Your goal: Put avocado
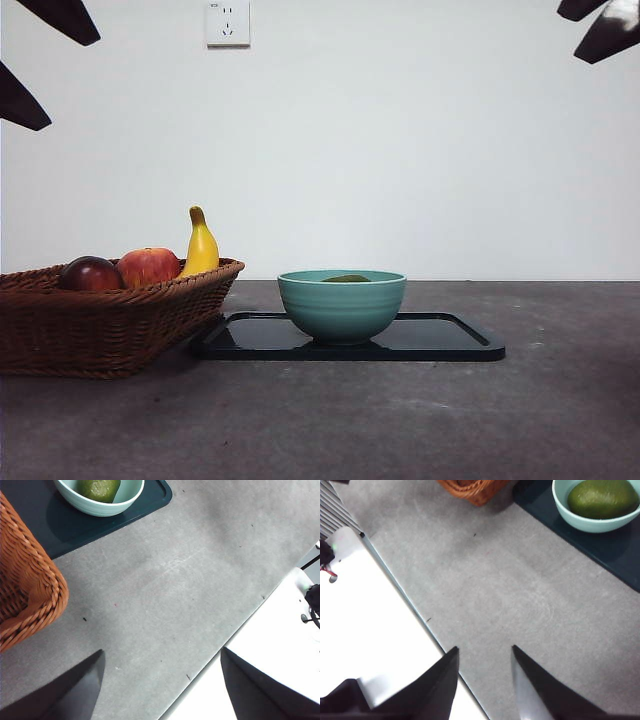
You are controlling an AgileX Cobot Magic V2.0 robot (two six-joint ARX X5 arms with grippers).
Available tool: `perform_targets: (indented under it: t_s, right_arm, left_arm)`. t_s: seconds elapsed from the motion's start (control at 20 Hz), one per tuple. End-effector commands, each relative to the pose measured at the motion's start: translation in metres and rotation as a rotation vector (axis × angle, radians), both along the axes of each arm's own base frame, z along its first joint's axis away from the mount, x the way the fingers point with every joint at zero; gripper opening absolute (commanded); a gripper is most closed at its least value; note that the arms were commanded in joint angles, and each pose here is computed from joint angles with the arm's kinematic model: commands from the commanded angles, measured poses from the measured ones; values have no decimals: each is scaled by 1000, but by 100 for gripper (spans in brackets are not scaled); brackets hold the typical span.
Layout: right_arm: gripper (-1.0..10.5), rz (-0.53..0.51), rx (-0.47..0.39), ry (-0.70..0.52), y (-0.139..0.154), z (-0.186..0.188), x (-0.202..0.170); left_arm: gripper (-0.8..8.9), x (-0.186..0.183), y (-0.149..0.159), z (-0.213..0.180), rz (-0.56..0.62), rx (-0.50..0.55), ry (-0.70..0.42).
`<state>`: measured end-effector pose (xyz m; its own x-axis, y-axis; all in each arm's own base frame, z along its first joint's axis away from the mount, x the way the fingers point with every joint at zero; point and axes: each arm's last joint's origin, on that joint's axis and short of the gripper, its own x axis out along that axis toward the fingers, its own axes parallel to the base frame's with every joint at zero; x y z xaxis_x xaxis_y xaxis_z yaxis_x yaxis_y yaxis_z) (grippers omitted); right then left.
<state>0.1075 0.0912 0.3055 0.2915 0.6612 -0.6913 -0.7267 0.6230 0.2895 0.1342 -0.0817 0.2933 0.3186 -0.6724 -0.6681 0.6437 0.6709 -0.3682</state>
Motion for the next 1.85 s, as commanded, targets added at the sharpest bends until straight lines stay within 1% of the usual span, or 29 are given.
perform_targets:
  t_s: [0.05, 0.15, 0.2, 0.25, 0.35, 0.4, 1.25, 1.3, 1.35, 1.4, 1.5, 1.6, 1.7, 1.8, 1.85]
  right_arm:
    - [168, 17, 12, -14, 2, 3, 0]
    - [168, 17, 12, -14, 2, 3, 0]
    - [167, 17, 12, -13, 2, 3, 0]
    - [160, 17, 11, -13, 2, 3, 0]
    - [2, 18, 10, -13, 2, 3, 0]
    - [7, 19, 10, -14, 2, 3, 0]
    - [7, 18, 10, -14, 2, 3, 0]
    - [7, 18, 10, -14, 2, 3, 0]
    - [7, 18, 10, -14, 2, 3, 0]
    - [7, 18, 10, -14, 2, 3, 0]
    - [7, 18, 10, -14, 2, 3, 0]
    - [7, 18, 10, -14, 2, 3, 0]
    - [7, 18, 10, -14, 2, 3, 0]
    - [7, 18, 10, -14, 2, 3, 0]
    - [7, 18, 10, -14, 2, 3, 0]
  left_arm:
    - [373, 1, -1, 3, -21, -3, -21]
    - [369, 1, -1, 3, -21, -4, -21]
    - [349, 1, -1, 3, -21, -3, -21]
    - [276, 1, -1, 3, -21, -3, -21]
    - [37, 1, -1, 3, -21, -4, -22]
    - [9, 1, -1, 3, -21, -3, -22]
    - [8, 0, -1, 3, -30, 0, -32]
    - [8, -1, 1, 6, -61, 19, -111]
    - [8, -2, 5, 12, -62, 27, -203]
    - [8, -3, 11, 20, -25, 24, -312]
    - [8, -9, 27, 37, 104, 5, -559]
    - [8, -19, 47, 44, 293, -4, -792]
    - [8, -29, 62, 34, 484, 28, -948]
    - [8, -37, 71, 13, 624, 68, -1021]
    - [8, -39, 74, 1, 670, 81, -1035]
